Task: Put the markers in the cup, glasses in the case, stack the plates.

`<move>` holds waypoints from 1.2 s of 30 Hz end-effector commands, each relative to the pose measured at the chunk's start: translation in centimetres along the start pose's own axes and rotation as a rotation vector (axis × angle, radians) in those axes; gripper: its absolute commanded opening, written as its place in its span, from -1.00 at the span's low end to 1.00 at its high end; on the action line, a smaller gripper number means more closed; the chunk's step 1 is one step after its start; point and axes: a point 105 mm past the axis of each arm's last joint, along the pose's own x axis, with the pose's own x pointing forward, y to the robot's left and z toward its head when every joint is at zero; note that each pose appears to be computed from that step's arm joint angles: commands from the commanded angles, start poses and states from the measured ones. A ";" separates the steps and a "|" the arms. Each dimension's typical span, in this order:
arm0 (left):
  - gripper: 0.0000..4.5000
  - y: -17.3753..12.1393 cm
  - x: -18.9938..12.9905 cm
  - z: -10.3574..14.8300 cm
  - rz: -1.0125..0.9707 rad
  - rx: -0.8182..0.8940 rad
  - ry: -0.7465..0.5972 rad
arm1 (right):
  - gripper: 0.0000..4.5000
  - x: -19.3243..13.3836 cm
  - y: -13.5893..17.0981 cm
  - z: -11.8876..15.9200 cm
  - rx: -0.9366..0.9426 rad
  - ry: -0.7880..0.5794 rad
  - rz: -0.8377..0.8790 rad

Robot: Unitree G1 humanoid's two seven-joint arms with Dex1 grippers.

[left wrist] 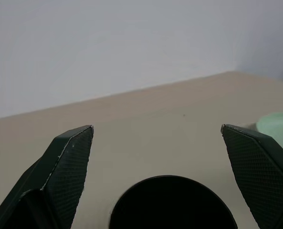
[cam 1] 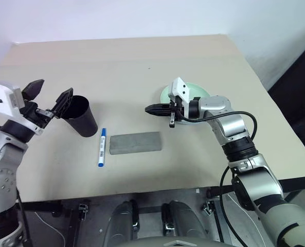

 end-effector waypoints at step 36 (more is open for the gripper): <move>1.00 -6.8 -5.6 -9.7 0.062 -0.001 0.753 | 0.99 -1.2 -0.2 3.1 -0.031 -0.084 0.108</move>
